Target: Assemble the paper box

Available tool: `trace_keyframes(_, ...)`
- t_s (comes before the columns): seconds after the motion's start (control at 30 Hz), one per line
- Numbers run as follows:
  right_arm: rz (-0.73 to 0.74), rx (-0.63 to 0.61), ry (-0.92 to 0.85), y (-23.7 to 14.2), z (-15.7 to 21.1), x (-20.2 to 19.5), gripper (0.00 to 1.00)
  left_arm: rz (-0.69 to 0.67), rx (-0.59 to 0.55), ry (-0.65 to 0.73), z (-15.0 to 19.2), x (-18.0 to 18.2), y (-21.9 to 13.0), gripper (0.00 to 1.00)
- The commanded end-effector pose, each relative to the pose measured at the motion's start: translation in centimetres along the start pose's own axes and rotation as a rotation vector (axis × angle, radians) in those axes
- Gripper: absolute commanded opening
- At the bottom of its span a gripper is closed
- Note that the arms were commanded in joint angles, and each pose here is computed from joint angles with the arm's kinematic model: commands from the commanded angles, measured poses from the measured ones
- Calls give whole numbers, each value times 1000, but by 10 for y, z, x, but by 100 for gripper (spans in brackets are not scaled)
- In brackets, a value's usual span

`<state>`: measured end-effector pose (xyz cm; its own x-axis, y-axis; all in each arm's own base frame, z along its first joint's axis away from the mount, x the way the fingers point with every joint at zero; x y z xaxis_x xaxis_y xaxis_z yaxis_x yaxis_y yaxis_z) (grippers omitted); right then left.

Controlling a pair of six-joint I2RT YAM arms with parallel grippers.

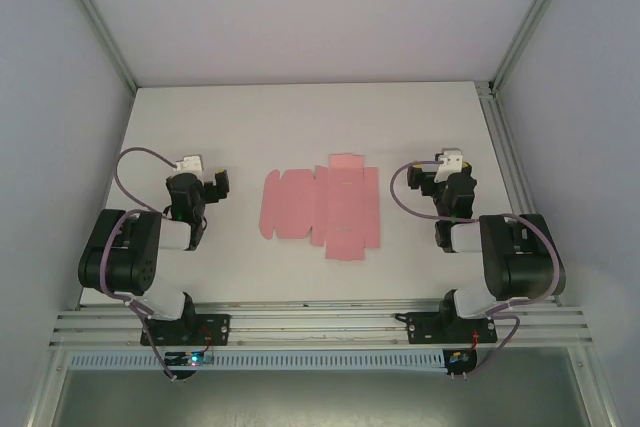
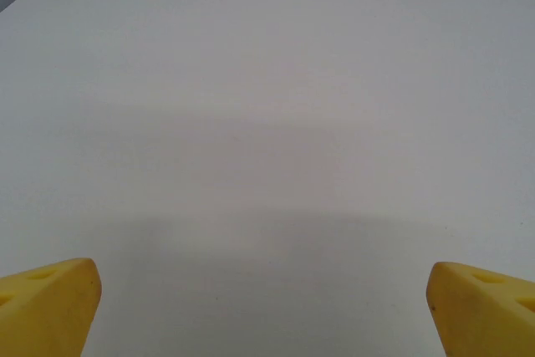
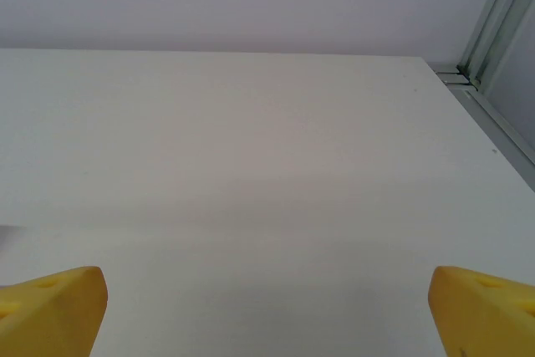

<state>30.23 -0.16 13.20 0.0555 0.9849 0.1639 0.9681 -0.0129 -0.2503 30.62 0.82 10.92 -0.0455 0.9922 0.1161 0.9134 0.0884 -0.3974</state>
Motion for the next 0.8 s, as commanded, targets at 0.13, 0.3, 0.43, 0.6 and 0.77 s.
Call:
trace_keyframes(0.13,0,-21,18,1,-4,1,98,72,-36,49,-13,-4,3,100)
trace_keyframes(0.3,0,-19,17,1,-3,1,98,72,-33,49,-13,-4,3,100)
trace_keyframes(0.43,-5,-18,23,1,-3,1,98,73,-33,49,-13,-4,4,100)
trace_keyframes(0.6,-4,-17,23,1,-3,1,98,94,-31,56,-14,-6,4,100)
trace_keyframes(0.77,-3,-18,22,1,-3,0,98,96,-33,54,-14,-5,4,100)
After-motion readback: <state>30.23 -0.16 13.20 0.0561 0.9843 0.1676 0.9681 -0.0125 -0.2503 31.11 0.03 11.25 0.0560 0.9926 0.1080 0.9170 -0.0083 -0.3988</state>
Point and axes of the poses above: each hand's point on the last joint's axis, 136 mm out from that joint toward the fingers, its own y axis out along the fingers, its own x axis along the line the jaws close on, z = x × y, the point moved 9 cm from there along -y, back along the fingers, and after that the axes turned 10 degrees about y, right-handed, at the moved point
